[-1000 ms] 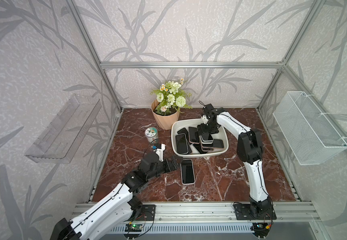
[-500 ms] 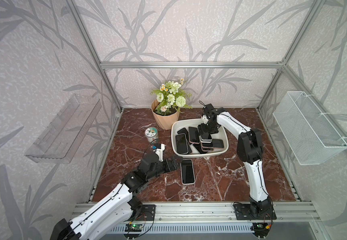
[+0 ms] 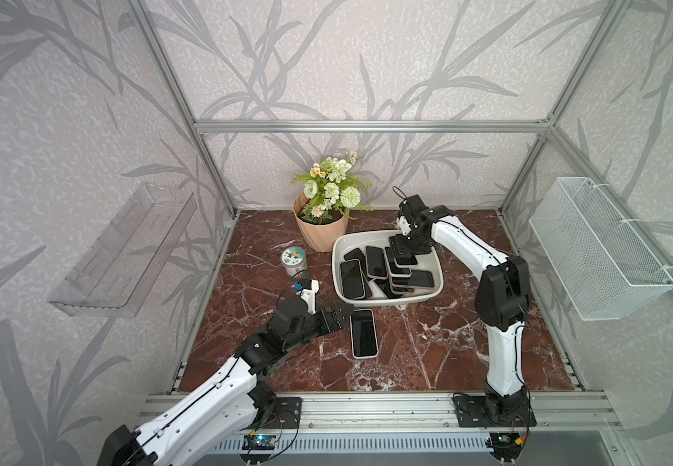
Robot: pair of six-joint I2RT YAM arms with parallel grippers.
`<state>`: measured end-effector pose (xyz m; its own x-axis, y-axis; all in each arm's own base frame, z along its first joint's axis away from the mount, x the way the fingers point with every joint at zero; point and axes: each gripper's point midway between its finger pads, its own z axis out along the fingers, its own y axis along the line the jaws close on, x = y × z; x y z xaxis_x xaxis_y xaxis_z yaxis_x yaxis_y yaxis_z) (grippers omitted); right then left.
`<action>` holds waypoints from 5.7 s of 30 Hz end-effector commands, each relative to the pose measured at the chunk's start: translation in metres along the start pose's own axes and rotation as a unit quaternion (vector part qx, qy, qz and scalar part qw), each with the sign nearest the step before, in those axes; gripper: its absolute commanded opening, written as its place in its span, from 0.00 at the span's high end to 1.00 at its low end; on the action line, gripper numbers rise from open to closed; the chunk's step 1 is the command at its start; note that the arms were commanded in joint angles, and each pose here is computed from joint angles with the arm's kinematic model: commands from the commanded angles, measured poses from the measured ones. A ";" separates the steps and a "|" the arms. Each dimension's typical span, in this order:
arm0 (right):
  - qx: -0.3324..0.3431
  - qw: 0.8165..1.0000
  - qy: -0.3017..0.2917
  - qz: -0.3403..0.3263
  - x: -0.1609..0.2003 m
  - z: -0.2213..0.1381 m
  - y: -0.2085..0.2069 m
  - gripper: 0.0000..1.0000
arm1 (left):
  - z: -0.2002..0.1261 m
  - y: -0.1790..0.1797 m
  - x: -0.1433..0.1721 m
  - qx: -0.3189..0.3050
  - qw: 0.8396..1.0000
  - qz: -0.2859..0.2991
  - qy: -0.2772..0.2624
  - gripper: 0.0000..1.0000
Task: Take the phone out of the storage box
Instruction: Pick up the phone from the storage box, then place the phone at the center of the board, then pick up the phone from the storage box.
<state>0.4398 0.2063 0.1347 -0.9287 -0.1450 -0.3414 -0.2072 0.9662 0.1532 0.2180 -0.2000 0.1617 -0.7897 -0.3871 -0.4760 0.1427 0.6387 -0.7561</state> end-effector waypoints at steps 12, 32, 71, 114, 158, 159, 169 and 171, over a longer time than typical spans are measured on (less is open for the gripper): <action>-0.083 0.996 -0.043 0.004 0.104 -0.082 0.037 0.24 | 0.008 -0.026 0.002 0.062 0.998 -0.031 0.011 0.00; -0.163 0.986 0.002 0.029 0.244 -0.053 0.062 0.25 | 0.017 -0.054 0.026 0.071 0.997 -0.011 0.020 0.00; -0.077 0.992 0.095 0.036 0.249 0.040 0.077 0.07 | 0.015 -0.030 0.025 0.026 1.000 0.000 0.004 0.00; -0.055 0.997 -0.039 0.037 0.101 -0.106 0.015 0.01 | 0.001 -0.036 0.007 0.033 0.999 0.006 -0.030 0.00; 0.024 0.992 0.121 0.022 0.005 0.082 -0.012 0.01 | 0.006 -0.049 -0.001 -0.001 0.921 0.389 0.026 0.00; 0.022 0.992 0.121 0.023 0.004 0.083 -0.012 0.01 | 0.006 -0.050 -0.001 0.002 0.921 0.388 0.025 0.00; 0.013 0.991 0.130 0.026 -0.005 0.094 -0.012 0.02 | 0.008 -0.048 0.003 0.002 0.923 0.384 0.034 0.00; 0.015 0.991 0.130 0.028 -0.006 0.096 -0.013 0.04 | 0.007 -0.048 0.002 0.000 0.923 0.384 0.032 0.00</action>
<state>0.4857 0.2205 0.0518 -0.9814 -0.1355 -0.1357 -0.1549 0.9773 0.1447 0.2154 -0.2349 0.1927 -0.5061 0.2153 -0.8352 0.6618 0.7179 -0.2160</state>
